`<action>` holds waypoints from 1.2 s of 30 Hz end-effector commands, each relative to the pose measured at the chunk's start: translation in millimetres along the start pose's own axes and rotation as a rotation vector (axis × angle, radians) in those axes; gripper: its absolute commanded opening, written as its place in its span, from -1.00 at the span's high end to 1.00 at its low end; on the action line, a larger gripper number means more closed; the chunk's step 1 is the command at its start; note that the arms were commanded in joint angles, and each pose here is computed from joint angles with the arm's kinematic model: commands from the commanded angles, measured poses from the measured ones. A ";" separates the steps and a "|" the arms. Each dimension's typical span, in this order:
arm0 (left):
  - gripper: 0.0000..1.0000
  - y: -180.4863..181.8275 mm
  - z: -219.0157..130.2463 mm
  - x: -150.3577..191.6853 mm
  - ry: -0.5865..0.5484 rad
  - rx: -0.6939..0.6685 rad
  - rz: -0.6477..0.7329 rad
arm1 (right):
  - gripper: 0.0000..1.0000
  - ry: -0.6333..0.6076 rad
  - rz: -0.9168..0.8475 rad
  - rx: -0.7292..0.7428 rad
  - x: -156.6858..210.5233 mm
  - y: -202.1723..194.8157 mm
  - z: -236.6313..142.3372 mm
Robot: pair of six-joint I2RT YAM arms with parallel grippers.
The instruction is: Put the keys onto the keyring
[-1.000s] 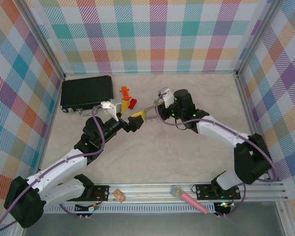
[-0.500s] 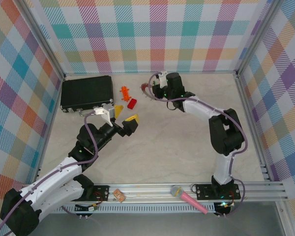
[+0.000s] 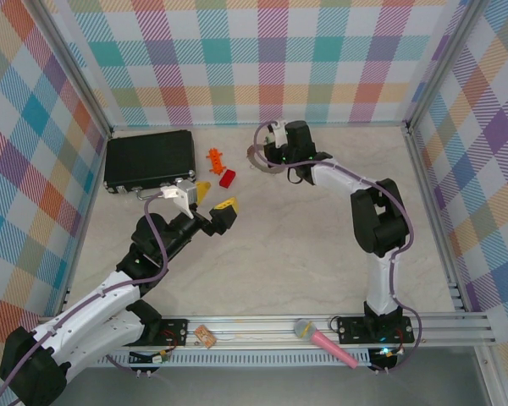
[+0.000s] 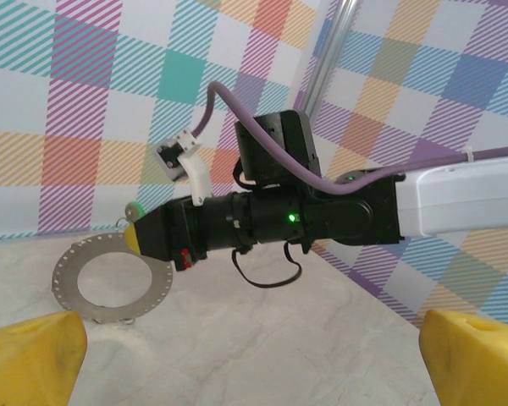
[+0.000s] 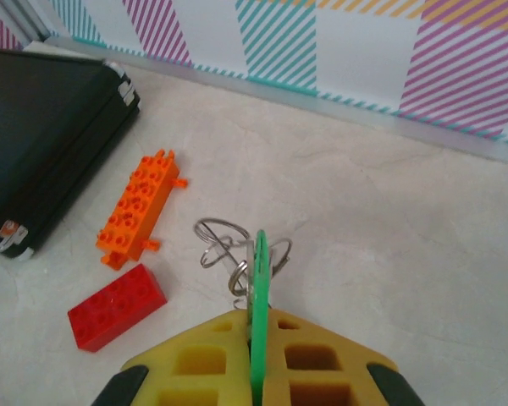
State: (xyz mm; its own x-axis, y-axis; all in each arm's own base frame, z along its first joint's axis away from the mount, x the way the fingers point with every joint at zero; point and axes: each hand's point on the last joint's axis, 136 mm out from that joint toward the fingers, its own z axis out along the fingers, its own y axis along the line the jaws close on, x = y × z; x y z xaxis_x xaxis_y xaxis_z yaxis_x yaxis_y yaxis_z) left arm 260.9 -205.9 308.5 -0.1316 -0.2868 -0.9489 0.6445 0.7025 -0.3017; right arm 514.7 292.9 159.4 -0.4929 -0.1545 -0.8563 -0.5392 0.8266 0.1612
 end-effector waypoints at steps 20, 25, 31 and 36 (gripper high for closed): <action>-1.00 3.8 -0.8 4.8 0.008 -0.021 0.030 | 1.00 0.103 0.136 -0.129 81.9 37.6 -62.2; -0.99 4.1 -0.6 5.6 0.013 -0.022 0.029 | 1.00 0.175 0.150 -0.128 110.6 37.6 -69.2; -0.99 4.6 -0.4 6.8 0.017 -0.024 0.029 | 1.00 0.267 0.171 -0.097 148.2 32.0 -76.8; -0.99 5.4 0.9 8.5 0.024 -0.027 0.029 | 1.00 0.360 0.200 -0.058 178.3 23.5 -83.6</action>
State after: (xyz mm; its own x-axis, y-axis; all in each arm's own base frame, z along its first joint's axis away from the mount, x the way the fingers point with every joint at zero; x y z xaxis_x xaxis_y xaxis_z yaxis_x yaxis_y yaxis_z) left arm 262.4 -205.4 301.6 -0.1357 -0.2611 -0.9557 0.6356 0.7170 -0.2861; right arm 364.1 246.3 48.8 -0.7762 -0.1885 -0.6017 -0.4622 0.8191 0.3397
